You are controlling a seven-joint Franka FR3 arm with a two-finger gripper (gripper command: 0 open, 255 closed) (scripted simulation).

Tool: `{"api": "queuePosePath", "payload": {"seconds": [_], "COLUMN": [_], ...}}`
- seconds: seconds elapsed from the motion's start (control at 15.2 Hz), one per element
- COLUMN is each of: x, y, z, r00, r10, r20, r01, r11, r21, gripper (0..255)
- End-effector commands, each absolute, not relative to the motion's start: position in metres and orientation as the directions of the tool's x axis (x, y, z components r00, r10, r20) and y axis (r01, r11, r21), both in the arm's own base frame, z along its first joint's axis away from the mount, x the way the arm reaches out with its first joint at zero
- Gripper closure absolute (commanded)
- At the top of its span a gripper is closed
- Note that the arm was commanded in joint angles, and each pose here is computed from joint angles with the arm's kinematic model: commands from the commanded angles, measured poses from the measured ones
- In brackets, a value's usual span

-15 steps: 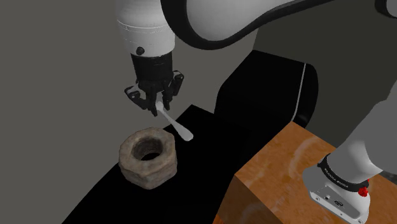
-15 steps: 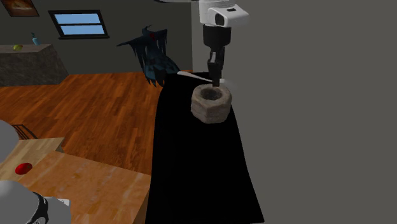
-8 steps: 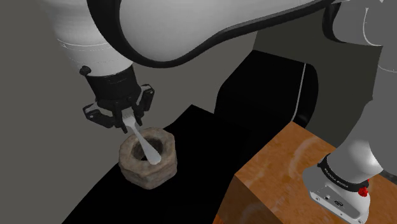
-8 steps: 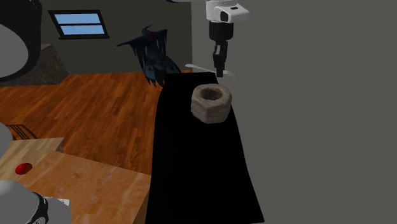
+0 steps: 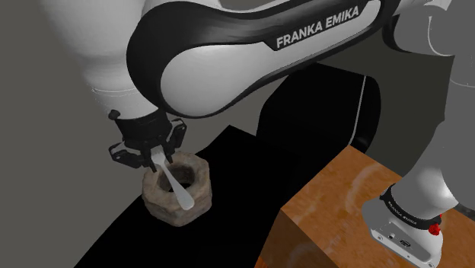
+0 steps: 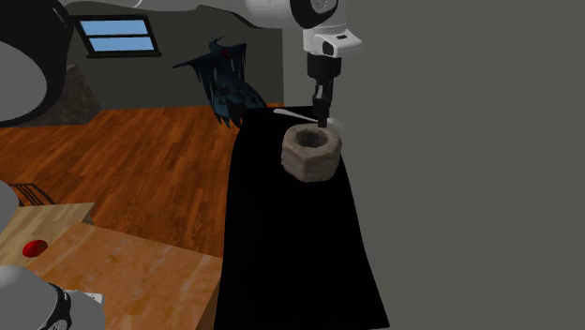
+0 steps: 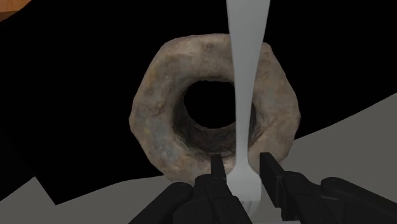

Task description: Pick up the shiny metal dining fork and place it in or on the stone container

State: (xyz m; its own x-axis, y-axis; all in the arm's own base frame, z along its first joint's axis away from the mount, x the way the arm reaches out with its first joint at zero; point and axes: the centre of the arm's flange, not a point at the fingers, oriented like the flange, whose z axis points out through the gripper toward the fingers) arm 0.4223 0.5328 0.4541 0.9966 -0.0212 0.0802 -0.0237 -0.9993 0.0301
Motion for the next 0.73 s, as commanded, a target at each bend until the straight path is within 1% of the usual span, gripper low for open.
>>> {"api": "queuePosePath", "payload": {"seconds": [0.0, 0.46, 0.53, 0.66], "x": [0.4230, 0.4230, 0.4230, 0.4230], "y": [0.5333, 0.5333, 0.5333, 0.5333], "z": [0.4432, 0.4432, 0.4432, 0.4432], "r00": [0.997, 0.997, 0.997, 0.997], "r10": [-0.021, -0.021, -0.021, -0.021], "r20": [0.081, 0.081, 0.081, 0.081], "r01": [-0.024, -0.024, -0.024, -0.024], "r11": [-0.999, -0.999, -0.999, -0.999], "r21": [0.030, 0.030, 0.030, 0.030], "gripper": [255, 255, 0, 0]}}
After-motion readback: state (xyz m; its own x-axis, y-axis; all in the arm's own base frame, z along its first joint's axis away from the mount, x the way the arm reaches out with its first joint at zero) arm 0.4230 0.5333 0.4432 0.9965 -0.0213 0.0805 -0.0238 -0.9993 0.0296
